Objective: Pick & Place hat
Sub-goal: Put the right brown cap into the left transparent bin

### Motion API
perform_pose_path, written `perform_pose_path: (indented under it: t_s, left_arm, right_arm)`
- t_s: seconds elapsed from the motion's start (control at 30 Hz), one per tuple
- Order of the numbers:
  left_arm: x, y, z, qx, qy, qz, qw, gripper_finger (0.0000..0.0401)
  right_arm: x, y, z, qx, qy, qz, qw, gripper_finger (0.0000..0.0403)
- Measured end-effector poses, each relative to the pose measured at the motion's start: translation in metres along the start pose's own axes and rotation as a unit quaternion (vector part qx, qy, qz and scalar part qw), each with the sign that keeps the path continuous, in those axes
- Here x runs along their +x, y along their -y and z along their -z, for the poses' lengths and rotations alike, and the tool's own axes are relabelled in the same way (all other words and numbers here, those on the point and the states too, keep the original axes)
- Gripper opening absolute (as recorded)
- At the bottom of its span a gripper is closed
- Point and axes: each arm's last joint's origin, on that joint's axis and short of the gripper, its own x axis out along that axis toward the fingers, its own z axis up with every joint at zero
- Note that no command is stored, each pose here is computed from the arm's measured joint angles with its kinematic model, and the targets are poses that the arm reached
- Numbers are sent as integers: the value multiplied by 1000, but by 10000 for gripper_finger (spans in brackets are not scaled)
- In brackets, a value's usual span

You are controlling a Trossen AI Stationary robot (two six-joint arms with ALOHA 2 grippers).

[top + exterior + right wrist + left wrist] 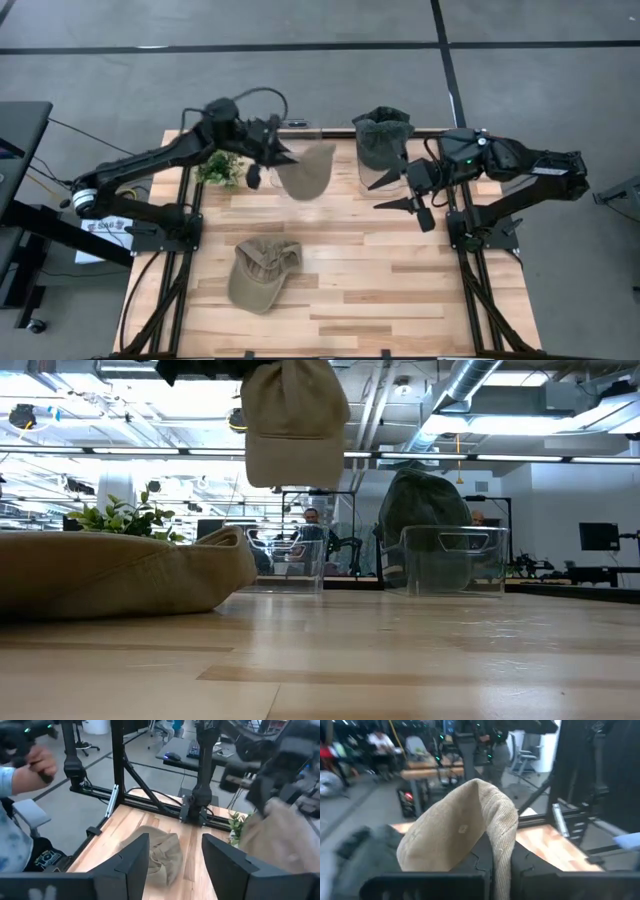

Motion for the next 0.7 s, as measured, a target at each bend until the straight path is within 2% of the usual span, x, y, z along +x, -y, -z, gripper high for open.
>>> perform_pose_path:
  t_s: [0.17,0.37,0.47,0.7]
  left_arm:
    - [-24,-13,-5,59,7,-37,998,13]
    - [-40,-37,6,92,-11,-80,992,13]
    - [-47,-51,15,98,-18,-80,992,13]
    - [-50,-80,45,65,-35,-60,995,12]
  right_arm:
    - [7,0,5,4,-24,-5,1000,162]
    - [22,1,12,32,-60,-11,998,157]
    - [30,2,15,46,-72,-12,996,157]
    - [39,2,19,63,-88,-14,994,156]
